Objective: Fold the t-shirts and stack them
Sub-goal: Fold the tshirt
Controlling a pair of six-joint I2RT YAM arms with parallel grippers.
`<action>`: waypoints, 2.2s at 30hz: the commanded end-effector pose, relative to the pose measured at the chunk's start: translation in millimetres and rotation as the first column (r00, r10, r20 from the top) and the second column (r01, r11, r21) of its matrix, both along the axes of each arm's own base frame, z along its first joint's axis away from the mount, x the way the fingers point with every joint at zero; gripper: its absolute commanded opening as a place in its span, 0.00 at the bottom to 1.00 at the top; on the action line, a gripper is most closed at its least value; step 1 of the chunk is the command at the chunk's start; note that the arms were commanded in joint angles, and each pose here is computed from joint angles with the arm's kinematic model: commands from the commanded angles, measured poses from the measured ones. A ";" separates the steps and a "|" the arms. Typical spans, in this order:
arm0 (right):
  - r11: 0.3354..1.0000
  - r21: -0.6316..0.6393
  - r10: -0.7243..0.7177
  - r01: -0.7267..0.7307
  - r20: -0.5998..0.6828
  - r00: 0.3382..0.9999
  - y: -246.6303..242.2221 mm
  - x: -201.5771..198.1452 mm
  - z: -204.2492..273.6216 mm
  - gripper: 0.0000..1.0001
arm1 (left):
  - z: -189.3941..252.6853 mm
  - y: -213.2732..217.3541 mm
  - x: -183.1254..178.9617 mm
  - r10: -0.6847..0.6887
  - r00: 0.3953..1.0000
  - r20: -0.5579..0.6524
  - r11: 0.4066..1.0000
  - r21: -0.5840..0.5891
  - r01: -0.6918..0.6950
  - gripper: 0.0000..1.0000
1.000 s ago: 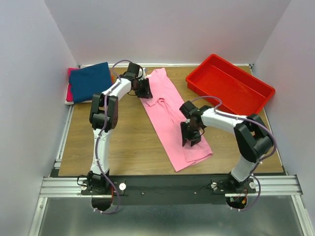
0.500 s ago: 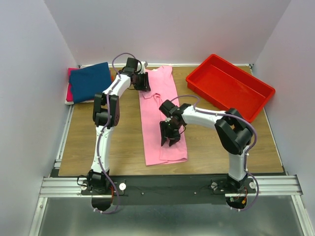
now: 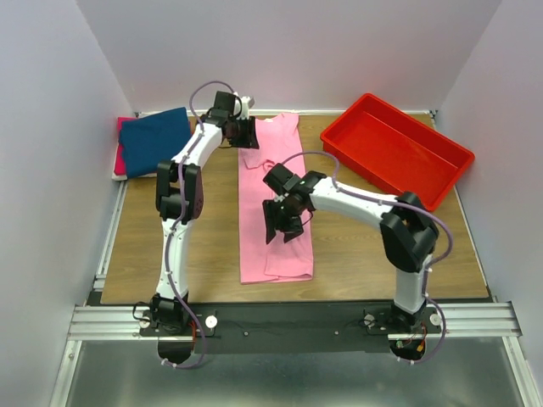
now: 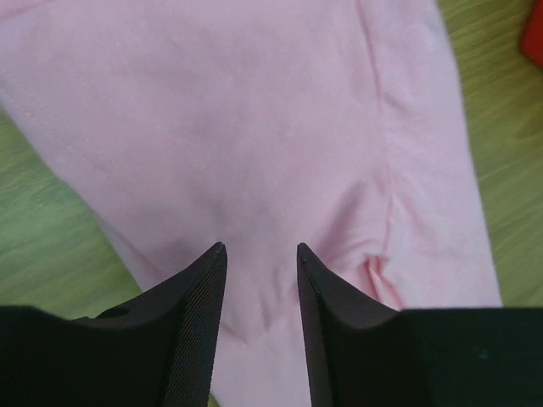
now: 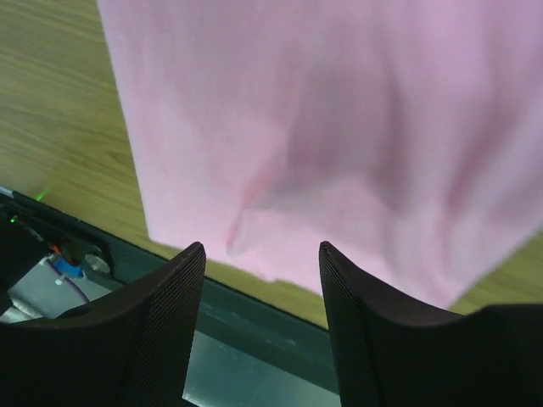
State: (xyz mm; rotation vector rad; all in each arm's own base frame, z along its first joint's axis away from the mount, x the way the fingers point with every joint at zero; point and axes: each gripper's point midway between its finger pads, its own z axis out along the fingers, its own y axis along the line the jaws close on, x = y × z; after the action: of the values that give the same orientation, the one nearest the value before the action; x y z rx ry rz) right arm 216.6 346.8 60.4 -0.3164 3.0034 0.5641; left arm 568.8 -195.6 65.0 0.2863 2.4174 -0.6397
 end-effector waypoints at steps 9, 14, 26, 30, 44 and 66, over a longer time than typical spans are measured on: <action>0.970 -0.238 -0.067 0.056 -0.037 0.997 -99.8 -59.5 1.2 0.63 | 50.3 30.2 -171.8 0.024 0.992 -0.125 0.998 0.062 -0.016 0.47; 0.964 -0.261 -0.077 0.060 -0.056 0.995 -105.7 -64.3 -7.7 0.63 | 12.4 43.5 -277.2 0.033 0.956 -0.291 0.997 0.077 -0.011 0.48; 0.973 -0.227 -0.056 0.040 -0.064 0.996 -98.3 -63.9 -25.3 0.58 | -15.7 44.5 -365.5 0.033 0.903 -0.428 0.998 0.061 -0.007 0.48; 0.976 -0.216 -0.047 0.033 -0.062 0.997 -94.4 -61.5 -26.3 0.56 | -17.8 46.3 -374.6 0.037 0.897 -0.440 0.997 0.076 -0.004 0.47; 0.964 -0.261 -0.086 0.053 -0.118 0.989 -116.3 -86.3 -38.1 0.27 | -28.7 30.7 -420.9 -0.032 0.844 -0.535 0.999 -0.016 0.027 0.48; 0.984 -0.179 -0.038 0.021 -0.089 0.995 -98.7 -75.8 -21.1 0.43 | -47.2 19.7 -448.5 -0.045 0.803 -0.594 0.998 -0.064 0.009 0.54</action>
State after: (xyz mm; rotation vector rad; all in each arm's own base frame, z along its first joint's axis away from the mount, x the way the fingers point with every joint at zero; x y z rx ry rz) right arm 137.7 236.5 29.4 -0.2326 3.1754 0.2330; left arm 132.4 -173.4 25.6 0.0792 2.9716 -0.8829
